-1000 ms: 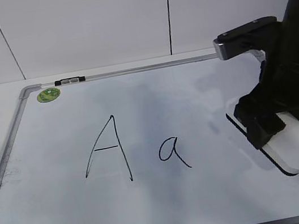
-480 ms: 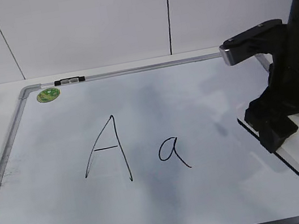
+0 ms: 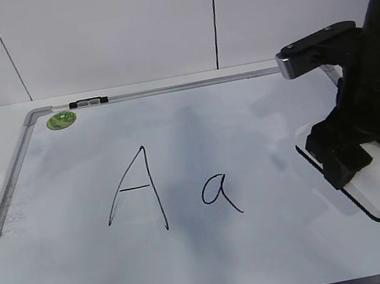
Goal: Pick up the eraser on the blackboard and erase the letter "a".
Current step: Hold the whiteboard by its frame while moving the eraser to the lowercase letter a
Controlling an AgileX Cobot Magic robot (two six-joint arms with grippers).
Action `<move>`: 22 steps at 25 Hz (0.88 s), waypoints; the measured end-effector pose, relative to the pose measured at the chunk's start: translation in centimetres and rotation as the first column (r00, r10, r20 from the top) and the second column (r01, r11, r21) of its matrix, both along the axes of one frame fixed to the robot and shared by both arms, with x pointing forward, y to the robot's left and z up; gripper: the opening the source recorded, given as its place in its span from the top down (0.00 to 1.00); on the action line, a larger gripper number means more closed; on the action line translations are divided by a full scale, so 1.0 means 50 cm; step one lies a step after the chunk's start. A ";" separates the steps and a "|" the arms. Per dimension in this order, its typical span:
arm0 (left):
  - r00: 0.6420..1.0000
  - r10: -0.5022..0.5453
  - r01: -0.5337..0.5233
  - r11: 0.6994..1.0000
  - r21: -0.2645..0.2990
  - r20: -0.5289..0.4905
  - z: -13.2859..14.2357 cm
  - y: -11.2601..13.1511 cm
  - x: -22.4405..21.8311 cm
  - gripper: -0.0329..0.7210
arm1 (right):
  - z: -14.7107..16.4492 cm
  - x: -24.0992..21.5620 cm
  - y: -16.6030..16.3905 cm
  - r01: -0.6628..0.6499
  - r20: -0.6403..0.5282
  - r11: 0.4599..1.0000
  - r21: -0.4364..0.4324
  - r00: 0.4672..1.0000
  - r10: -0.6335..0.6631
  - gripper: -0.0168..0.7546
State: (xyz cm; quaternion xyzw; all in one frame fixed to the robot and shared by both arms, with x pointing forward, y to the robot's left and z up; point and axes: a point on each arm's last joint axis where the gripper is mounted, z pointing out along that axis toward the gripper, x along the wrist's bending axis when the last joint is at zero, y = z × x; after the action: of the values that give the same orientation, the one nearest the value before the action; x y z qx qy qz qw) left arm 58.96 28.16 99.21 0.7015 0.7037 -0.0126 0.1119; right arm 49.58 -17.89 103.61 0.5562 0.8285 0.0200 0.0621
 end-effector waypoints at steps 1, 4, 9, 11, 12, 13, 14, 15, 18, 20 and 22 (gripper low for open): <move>1.000 -0.002 0.002 1.000 -0.001 -0.019 -0.011 0.000 0.009 0.60 | 0.000 0.000 0.000 0.001 -0.001 1.000 0.002 1.000 -0.001 0.28; 0.999 -0.005 0.005 1.000 -0.002 -0.044 -0.030 -0.001 0.035 0.60 | 0.000 0.000 0.001 0.001 0.001 1.000 0.004 1.000 -0.001 0.28; 0.996 -0.009 0.008 1.000 -0.003 -0.090 -0.068 -0.001 0.060 0.62 | 0.000 0.001 0.001 0.000 0.006 1.000 0.007 1.000 0.000 0.28; 0.993 -0.009 0.009 1.000 -0.003 -0.114 -0.085 -0.002 0.064 0.63 | 0.000 0.001 0.001 0.000 0.008 1.000 0.008 1.000 0.000 0.28; 0.992 -0.009 0.009 1.000 -0.003 -0.124 -0.094 -0.002 0.065 0.63 | 0.000 0.001 0.001 0.000 0.008 1.000 0.008 1.000 0.000 0.28; 0.991 -0.009 0.009 1.000 -0.003 -0.132 -0.100 -0.002 0.067 0.63 | 0.000 0.001 0.001 0.000 0.008 1.000 0.008 1.000 0.000 0.28; 0.990 -0.009 0.009 1.000 -0.003 -0.143 -0.109 -0.002 0.068 0.63 | 0.000 0.001 0.001 0.000 0.008 1.000 0.008 1.000 0.000 0.28; 0.989 -0.009 0.009 1.000 -0.003 -0.149 -0.114 -0.002 0.068 0.63 | 0.000 0.002 0.002 0.000 0.010 1.000 0.009 1.000 0.000 0.28; 0.985 -0.007 0.006 1.000 -0.008 -0.170 -0.130 -0.003 0.071 0.63 | 0.000 0.002 0.002 0.000 0.010 1.000 0.009 1.000 0.000 0.28; 0.985 -0.007 0.006 1.000 -0.008 -0.173 -0.132 -0.003 0.072 0.63 | 0.000 0.002 0.002 0.000 0.010 1.000 0.009 1.000 0.000 0.28; 0.985 -0.007 0.005 1.000 -0.010 -0.175 -0.133 -0.003 0.072 0.64 | 0.000 0.002 0.002 0.000 0.010 1.000 0.009 1.000 0.000 0.28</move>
State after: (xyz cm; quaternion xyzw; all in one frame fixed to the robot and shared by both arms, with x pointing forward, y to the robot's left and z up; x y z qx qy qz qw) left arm 62.57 28.01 92.58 0.6994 0.7085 -0.0777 0.0530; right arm 49.67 -17.81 103.62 0.5563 0.8281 0.0264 0.0636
